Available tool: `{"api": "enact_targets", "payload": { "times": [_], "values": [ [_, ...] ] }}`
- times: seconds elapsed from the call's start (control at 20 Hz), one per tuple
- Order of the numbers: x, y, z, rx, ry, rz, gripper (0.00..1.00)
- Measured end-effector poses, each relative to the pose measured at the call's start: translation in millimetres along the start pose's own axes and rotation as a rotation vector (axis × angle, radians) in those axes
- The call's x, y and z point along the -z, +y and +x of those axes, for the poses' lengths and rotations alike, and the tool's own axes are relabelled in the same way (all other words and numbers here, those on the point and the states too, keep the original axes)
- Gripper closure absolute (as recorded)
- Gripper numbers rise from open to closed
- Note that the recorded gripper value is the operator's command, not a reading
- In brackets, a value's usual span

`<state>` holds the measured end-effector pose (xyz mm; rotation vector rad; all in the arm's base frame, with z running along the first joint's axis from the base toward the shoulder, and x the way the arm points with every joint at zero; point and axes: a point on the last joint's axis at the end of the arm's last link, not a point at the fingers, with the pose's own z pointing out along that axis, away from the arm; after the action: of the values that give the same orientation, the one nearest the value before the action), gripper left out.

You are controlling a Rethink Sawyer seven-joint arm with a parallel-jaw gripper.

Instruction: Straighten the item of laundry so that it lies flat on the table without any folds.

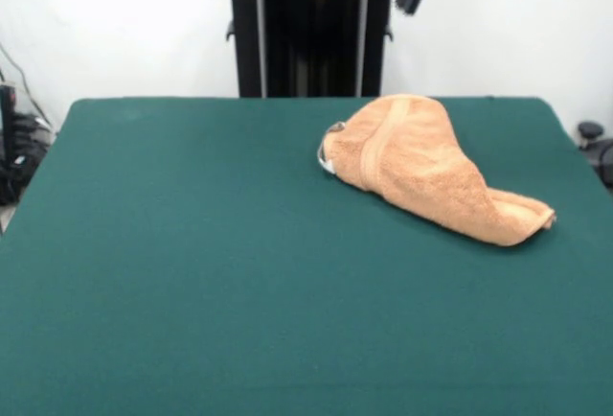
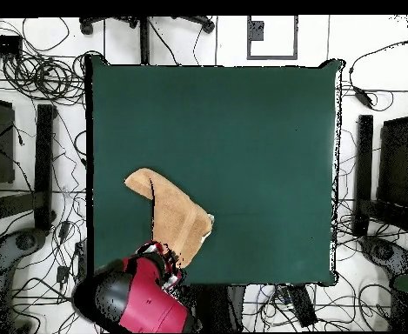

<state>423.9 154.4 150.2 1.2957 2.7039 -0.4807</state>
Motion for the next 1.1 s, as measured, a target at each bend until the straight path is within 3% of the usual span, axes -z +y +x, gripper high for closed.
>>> {"api": "enact_targets", "payload": {
  "times": [0.2, 0.25, 0.45, 0.7, 0.95, 1.1],
  "values": [
    [-34.0, 10.1, -11.9, 0.006, -0.059, 0.007, 1.00],
    [-51.6, 14.4, -14.4, 0.016, -0.083, 0.015, 1.00],
    [-78.5, 19.7, -13.6, 0.036, -0.106, 0.033, 1.00],
    [-120.5, 26.0, 0.8, 0.092, -0.124, 0.083, 1.00],
    [-143.3, 34.5, 19.0, 0.133, -0.140, 0.113, 1.00],
    [-151.5, 42.6, 29.3, 0.123, -0.138, 0.121, 1.00]
  ]
}}
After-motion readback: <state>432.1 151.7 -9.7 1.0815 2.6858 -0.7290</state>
